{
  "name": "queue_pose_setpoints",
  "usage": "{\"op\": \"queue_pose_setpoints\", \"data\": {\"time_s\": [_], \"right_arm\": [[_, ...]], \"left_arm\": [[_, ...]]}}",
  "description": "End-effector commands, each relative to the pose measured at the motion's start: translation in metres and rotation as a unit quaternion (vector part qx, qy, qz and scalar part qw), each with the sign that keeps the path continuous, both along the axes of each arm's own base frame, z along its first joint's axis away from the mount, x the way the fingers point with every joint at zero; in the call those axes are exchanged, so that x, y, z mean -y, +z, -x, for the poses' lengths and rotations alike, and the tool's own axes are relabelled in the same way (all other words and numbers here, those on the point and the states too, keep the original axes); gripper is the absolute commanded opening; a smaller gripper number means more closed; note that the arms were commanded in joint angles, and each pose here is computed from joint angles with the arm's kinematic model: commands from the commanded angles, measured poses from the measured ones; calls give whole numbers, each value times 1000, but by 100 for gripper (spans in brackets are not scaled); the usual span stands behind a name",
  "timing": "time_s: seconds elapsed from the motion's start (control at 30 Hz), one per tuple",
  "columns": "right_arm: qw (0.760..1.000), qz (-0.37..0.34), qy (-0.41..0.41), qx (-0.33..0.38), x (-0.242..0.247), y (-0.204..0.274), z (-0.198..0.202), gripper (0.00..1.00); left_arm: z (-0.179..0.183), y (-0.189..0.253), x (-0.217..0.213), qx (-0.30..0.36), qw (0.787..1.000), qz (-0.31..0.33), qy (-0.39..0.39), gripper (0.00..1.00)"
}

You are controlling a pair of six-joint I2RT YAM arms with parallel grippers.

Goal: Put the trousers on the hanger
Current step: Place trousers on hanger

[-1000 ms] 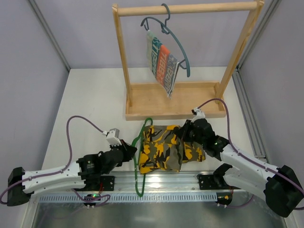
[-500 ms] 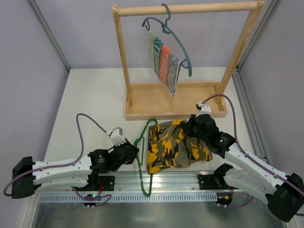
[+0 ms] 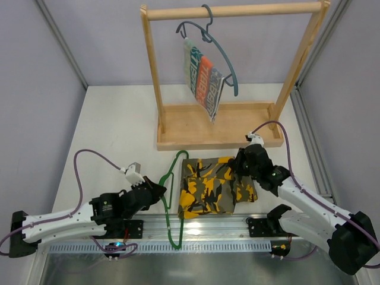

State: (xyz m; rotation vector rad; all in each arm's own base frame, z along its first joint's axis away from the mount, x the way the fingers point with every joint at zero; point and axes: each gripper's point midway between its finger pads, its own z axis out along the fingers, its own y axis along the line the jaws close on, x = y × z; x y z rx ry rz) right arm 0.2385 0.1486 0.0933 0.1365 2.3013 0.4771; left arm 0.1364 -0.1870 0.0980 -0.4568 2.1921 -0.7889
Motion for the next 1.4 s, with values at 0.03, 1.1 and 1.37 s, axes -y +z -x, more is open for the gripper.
{"op": "queue_pose_setpoints", "data": {"time_s": [0.03, 1.1, 1.37], "right_arm": [[999, -26, 16, 19, -5, 13, -1, 32], [910, -116, 391, -78, -185, -45, 203, 40], [928, -121, 346, -65, -190, -39, 186, 39]], "left_arm": [[-6, -5, -23, 33, 997, -71, -2, 0], [-5, -7, 1, 19, 997, -70, -26, 8], [-1, 18, 41, 60, 993, -5, -101, 47]]}}
